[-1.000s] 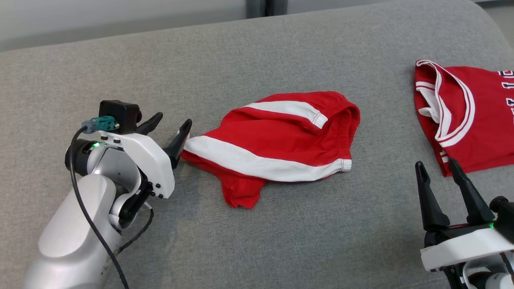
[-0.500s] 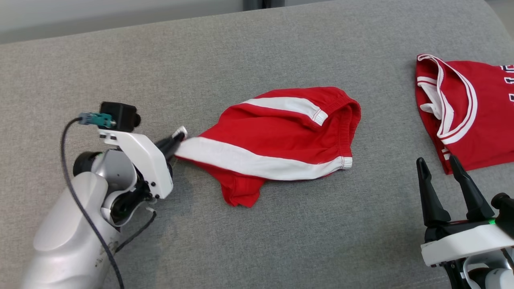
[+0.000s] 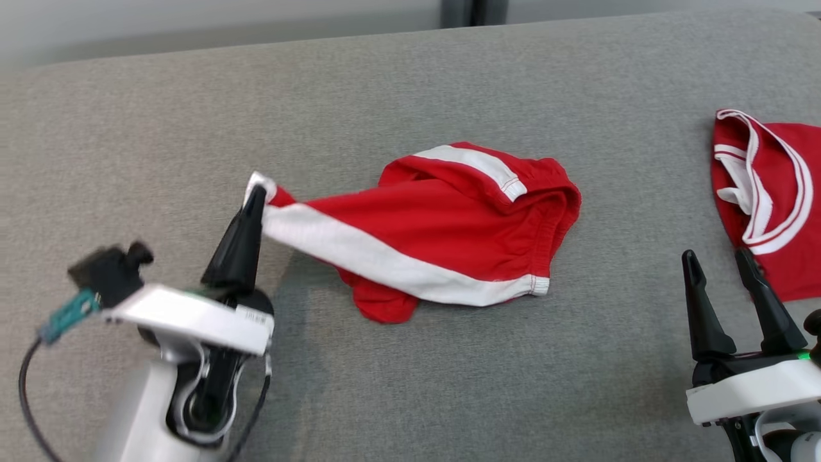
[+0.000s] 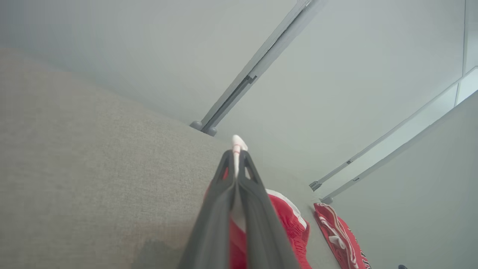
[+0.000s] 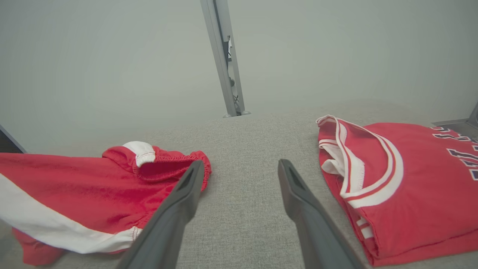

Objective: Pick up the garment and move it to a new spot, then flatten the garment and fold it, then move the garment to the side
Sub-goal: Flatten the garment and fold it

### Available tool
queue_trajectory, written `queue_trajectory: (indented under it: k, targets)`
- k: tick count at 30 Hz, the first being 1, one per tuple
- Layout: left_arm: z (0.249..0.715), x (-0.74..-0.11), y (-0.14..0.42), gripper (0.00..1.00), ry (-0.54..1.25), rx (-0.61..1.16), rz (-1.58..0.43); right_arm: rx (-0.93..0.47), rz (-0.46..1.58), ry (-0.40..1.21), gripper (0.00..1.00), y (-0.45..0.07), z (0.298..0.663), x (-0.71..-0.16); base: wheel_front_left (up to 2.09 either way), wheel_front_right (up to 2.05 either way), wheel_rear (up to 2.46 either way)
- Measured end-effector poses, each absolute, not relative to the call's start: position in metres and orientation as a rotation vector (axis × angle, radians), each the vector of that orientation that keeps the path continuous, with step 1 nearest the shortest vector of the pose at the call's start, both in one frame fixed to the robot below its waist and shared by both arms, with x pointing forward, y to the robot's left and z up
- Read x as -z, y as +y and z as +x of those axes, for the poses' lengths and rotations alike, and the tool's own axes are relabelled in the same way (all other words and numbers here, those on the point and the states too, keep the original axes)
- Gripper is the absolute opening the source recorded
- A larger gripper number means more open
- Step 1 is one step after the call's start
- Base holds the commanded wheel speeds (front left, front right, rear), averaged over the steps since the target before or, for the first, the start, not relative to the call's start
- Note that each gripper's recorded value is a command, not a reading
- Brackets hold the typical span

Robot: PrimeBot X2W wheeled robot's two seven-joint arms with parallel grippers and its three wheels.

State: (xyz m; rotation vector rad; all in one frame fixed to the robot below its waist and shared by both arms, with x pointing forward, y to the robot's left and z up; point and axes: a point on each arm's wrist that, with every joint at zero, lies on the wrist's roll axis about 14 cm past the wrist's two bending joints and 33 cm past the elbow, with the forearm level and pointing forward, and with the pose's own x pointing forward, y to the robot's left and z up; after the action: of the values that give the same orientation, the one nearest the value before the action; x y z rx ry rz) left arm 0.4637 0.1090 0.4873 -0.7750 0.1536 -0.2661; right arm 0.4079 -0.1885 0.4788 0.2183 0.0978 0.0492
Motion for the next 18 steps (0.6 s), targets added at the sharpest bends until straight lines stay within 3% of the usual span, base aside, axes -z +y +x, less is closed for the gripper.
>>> queue_trajectory:
  k: [4, 13, 14, 16, 18]
  targets:
    - [0.435, -0.470, 0.131, 0.00, 0.136, 0.150, -0.846, -0.070, 0.222, 0.105, 1.00, -0.182, 0.411, -0.478, 0.00, 0.00, 0.00]
    - [0.382, -0.413, 0.137, 0.03, 0.274, -0.003, -0.888, -0.114, 0.225, 0.125, 1.00, -0.169, 0.417, -0.476, 0.00, 0.00, 0.00]
    - [0.379, -0.409, 0.134, 0.31, 0.289, -0.002, -0.885, -0.119, 0.225, 0.125, 1.00, -0.168, 0.418, -0.476, 0.00, 0.00, 0.00]
    - [0.374, -0.401, 0.130, 1.00, 0.328, 0.011, -0.847, -0.130, 0.223, 0.123, 1.00, -0.165, 0.419, -0.477, 0.00, 0.00, 0.00]
    - [0.375, -0.401, 0.138, 1.00, 0.306, -0.005, -0.785, -0.137, 0.206, 0.125, 1.00, -0.164, 0.420, -0.478, 0.00, 0.00, 0.00]
